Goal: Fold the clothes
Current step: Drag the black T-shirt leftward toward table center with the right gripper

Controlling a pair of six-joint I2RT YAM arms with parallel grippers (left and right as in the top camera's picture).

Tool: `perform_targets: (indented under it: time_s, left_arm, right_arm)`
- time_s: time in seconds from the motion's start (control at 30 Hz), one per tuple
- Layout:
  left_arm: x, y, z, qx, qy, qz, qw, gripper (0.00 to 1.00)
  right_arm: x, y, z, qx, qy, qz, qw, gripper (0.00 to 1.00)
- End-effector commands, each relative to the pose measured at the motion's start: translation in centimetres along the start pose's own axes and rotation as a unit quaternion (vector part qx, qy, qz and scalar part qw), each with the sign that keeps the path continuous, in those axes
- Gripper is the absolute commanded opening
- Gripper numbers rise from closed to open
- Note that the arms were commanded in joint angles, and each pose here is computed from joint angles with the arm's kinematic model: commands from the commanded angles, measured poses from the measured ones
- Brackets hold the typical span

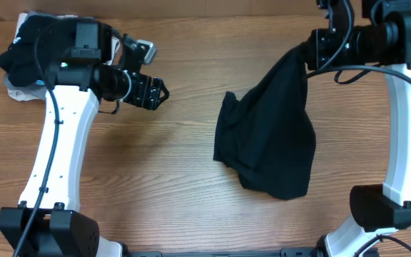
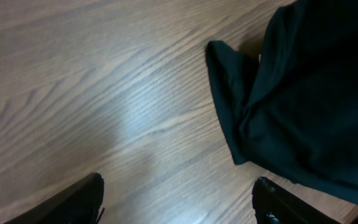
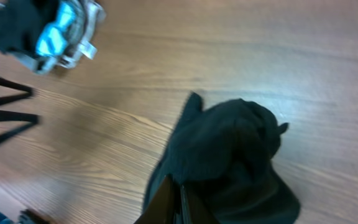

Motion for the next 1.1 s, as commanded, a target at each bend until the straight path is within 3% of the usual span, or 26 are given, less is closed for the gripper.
perform_targets:
  time_s: [0.0, 0.2, 0.47, 0.63, 0.77, 0.9, 1.07]
  left_arm:
    - [1.2, 0.2, 1.3, 0.005, -0.032, 0.016, 0.999, 0.79]
    - [2.0, 3.8, 3.9, 0.043, -0.065, 0.063, 0.995, 0.79]
    - [2.2, 4.7, 6.8, 0.059, -0.099, 0.073, 0.991, 0.82]
    - [2.1, 4.6, 6.7, 0.058, -0.096, 0.075, 0.991, 0.82]
    - [2.0, 4.6, 6.7, 0.058, -0.095, 0.074, 0.991, 0.82]
    - [2.0, 4.6, 6.7, 0.058, -0.095, 0.074, 0.991, 0.82]
    - [2.1, 4.6, 6.7, 0.057, -0.096, 0.074, 0.991, 0.82]
  right_arm:
    - [1.5, 4.7, 5.1, 0.047, -0.084, 0.049, 0.994, 0.04]
    - [0.1, 11.6, 9.4, 0.069, -0.125, 0.121, 0.982, 0.04]
    - [-3.5, 17.9, 14.3, 0.076, -0.165, 0.169, 0.969, 0.04]
    - [-3.0, 15.2, 14.0, -0.03, -0.167, 0.143, 0.975, 0.04]
    - [-1.9, 11.9, 10.2, -0.131, -0.111, 0.123, 0.977, 0.04]
    - [-0.7, 8.6, 6.0, -0.169, -0.052, 0.096, 0.98, 0.04]
    - [2.3, 3.2, 2.0, -0.182, -0.044, 0.054, 0.981, 0.04]
Point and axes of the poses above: each gripper's point midway between its finger pads, its own z axis back along the fingers, its own y axis along the line the jaws close on, x = y × z, the point moved 4 cm from there along z, back along the fingers, and after that the axes turned 13 degrees about z, right-handed, at the moved point
